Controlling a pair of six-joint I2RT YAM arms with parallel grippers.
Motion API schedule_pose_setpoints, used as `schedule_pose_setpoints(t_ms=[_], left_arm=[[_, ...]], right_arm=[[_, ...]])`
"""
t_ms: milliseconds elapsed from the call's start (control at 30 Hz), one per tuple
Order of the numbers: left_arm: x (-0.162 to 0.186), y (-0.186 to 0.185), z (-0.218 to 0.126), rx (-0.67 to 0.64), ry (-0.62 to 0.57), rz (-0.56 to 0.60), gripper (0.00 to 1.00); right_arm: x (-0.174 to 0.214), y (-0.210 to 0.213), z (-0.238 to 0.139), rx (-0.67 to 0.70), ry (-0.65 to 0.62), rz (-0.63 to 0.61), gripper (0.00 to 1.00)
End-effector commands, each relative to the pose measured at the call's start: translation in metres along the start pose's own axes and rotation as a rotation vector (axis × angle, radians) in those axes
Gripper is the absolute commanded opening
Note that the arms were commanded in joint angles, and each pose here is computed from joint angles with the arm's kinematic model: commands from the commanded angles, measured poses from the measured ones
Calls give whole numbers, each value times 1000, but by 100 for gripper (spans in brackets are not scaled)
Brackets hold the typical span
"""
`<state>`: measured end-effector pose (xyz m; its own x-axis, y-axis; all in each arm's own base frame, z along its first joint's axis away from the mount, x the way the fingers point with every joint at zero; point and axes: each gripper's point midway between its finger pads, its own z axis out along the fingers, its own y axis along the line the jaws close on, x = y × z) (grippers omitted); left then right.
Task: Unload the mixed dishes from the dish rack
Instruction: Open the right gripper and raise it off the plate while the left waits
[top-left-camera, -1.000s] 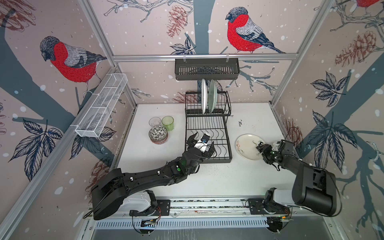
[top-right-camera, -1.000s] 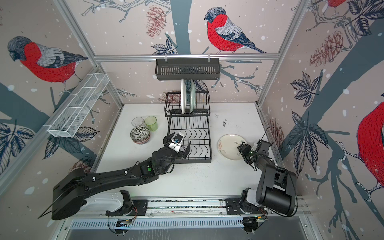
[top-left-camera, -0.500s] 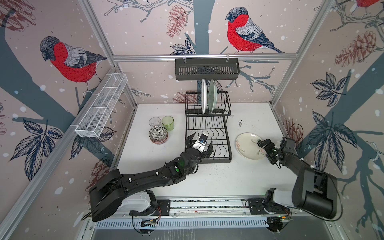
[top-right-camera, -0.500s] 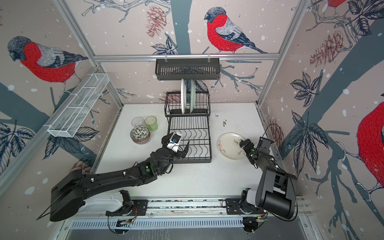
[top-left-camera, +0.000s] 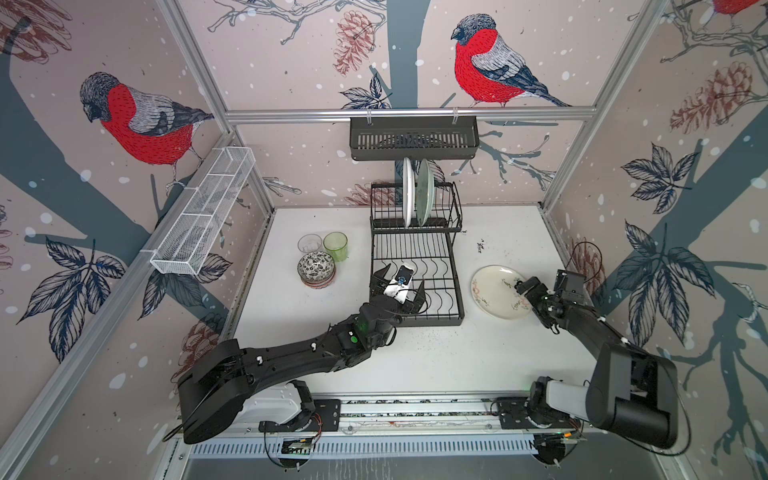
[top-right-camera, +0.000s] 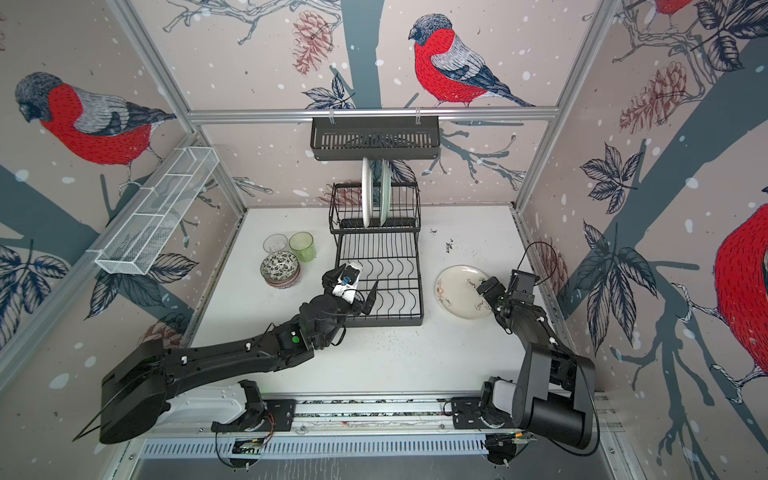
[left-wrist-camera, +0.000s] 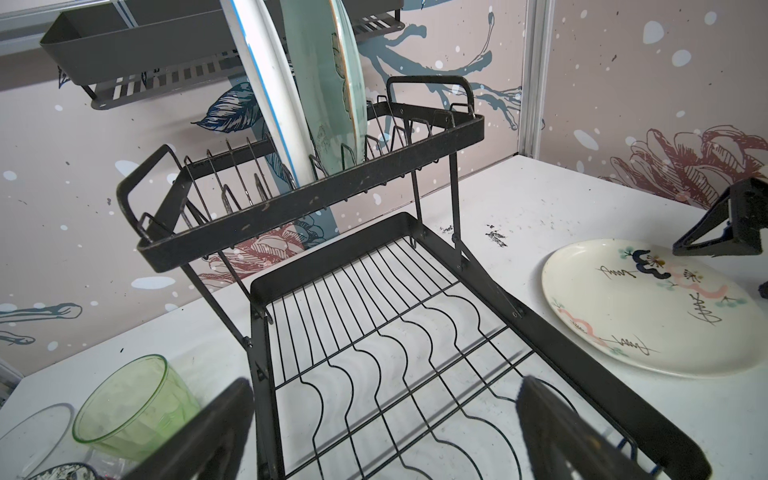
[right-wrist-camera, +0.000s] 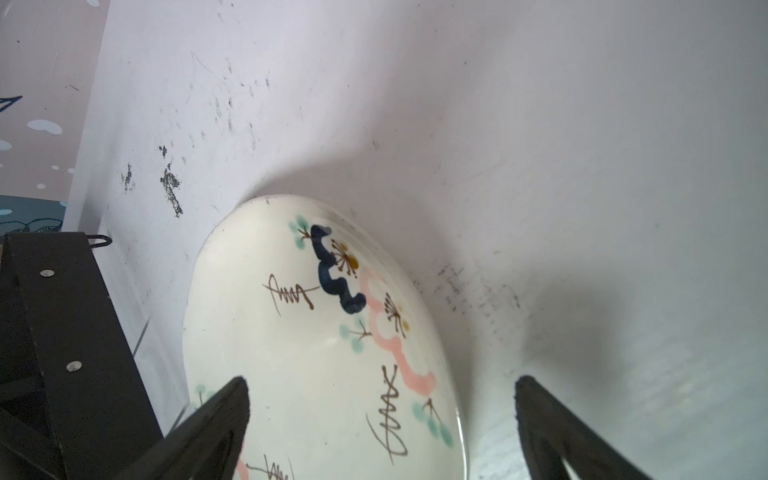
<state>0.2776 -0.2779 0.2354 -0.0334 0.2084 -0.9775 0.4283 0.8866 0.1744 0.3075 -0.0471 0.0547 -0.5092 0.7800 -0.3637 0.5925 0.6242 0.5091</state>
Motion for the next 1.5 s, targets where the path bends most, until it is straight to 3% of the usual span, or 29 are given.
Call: schedule_pose_setpoints(t_ms=[0,533,833,1000,1467], left_arm=[[-11,2,-2,2,-38,-44,98],[-10,1,-1,37,-35,-80,98],[-11,0,-1,61,-37,-101,98],[-11,-2,-1,88,-39,-119,98],[-18,-2,-4,147,-66,-162,98]], right_arm=[[-7,-4,-8,55,-50,-13,99],[-20,23,-34,132,-220,-154,99],[-16,73,-55,-36,-242,-233,99],[0,117,-65,-232,-190,-284,99],[25,178,-100,-429,-230,-425,99]])
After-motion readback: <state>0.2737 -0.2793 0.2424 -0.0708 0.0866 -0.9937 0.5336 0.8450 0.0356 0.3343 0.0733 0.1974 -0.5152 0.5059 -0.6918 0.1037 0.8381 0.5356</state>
